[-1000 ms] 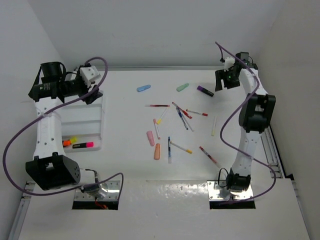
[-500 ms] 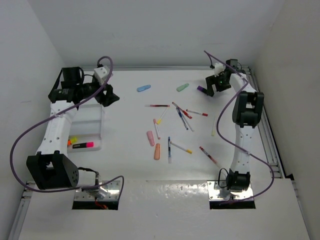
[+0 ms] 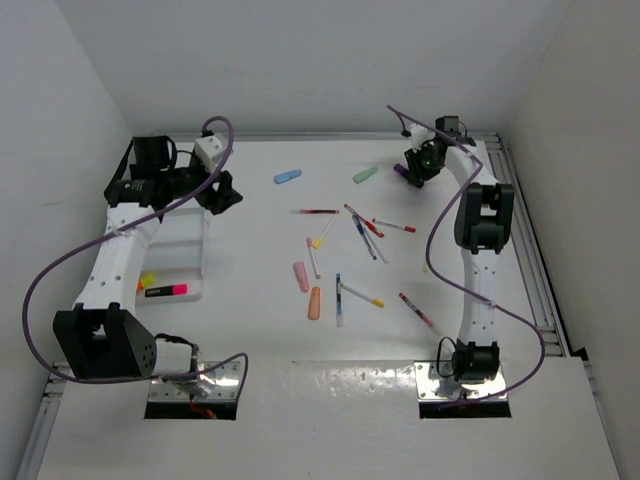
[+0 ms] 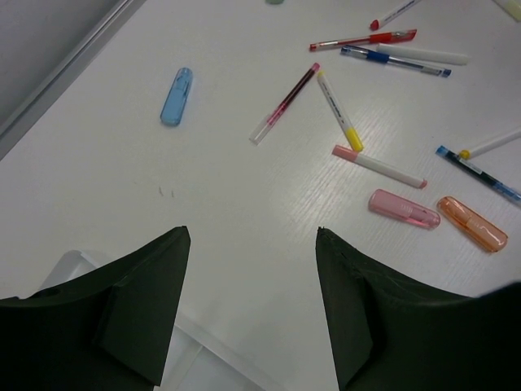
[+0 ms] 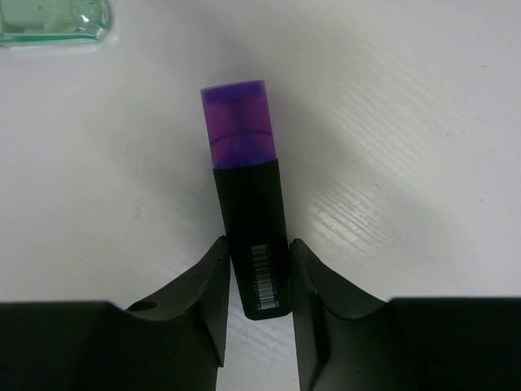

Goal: Sort the stationery into containers
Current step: Grab a piece of stationery with the right arm

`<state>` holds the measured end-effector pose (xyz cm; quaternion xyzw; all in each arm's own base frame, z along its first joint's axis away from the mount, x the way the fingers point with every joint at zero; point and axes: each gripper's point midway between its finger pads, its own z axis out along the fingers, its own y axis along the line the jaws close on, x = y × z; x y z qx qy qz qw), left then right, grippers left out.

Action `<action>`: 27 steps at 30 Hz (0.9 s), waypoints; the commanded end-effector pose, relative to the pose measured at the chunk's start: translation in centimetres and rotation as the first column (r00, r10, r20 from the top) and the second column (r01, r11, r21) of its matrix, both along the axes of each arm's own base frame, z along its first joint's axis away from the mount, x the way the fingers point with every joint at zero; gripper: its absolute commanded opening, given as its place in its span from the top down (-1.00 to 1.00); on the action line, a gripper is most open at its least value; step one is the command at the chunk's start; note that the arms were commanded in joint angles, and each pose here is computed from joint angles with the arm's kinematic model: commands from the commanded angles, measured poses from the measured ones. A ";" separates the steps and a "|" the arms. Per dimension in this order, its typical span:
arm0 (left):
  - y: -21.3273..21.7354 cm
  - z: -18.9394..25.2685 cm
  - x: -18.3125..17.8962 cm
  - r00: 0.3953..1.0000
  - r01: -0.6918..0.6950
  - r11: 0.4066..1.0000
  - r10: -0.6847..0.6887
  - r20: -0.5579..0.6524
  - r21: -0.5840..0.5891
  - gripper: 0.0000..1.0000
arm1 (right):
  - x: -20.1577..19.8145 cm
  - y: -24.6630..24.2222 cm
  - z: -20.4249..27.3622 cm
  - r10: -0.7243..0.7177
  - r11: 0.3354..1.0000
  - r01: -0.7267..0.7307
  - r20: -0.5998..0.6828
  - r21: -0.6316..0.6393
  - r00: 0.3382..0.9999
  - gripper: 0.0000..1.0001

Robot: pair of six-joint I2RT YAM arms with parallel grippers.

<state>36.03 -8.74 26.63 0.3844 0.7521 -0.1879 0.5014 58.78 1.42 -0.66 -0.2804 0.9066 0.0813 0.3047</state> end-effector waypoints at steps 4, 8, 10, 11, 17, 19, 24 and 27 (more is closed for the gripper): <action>-1.5 2.3 -1.3 0.997 0.032 0.999 -0.031 0.070 -0.007 -0.38 | -4.2 1.0 -1.5 0.097 0.995 -0.100 -0.140 -0.019 0.985 0.56; -1.7 1.6 -2.6 0.999 0.019 0.999 -0.018 0.040 -0.039 -0.36 | -6.4 1.1 -0.6 0.106 0.993 -0.112 -0.185 -0.025 0.977 0.72; -3.4 1.7 -3.9 0.997 0.059 0.996 -0.056 0.050 -0.065 -0.35 | -7.5 1.4 0.1 0.116 0.992 -0.123 -0.209 -0.020 0.971 0.89; -3.8 0.5 -4.5 0.998 0.057 0.995 -0.056 0.018 -0.080 -0.35 | -7.8 1.5 0.4 0.113 0.993 -0.119 -0.213 -0.017 0.970 0.95; -5.3 -0.6 -5.8 0.997 -0.051 0.968 0.037 -0.062 -0.246 -0.26 | -9.9 3.5 5.1 0.038 0.994 -0.014 -0.219 0.110 0.975 1.00; -5.7 -1.5 -6.4 0.989 -0.106 0.939 0.066 -0.131 -0.328 -0.24 | -10.8 5.0 6.8 0.037 0.980 0.007 -0.219 0.198 0.975 1.00; -7.0 0.4 -5.8 0.983 -0.165 0.878 0.111 -0.144 -0.449 -0.27 | -13.4 10.2 13.6 0.021 0.903 0.070 -0.207 0.423 0.978 1.00; -8.0 2.3 -4.6 0.973 -0.200 0.834 0.108 -0.204 -0.514 -0.28 | -15.5 13.6 16.9 0.030 0.845 0.079 -0.194 0.529 0.981 1.00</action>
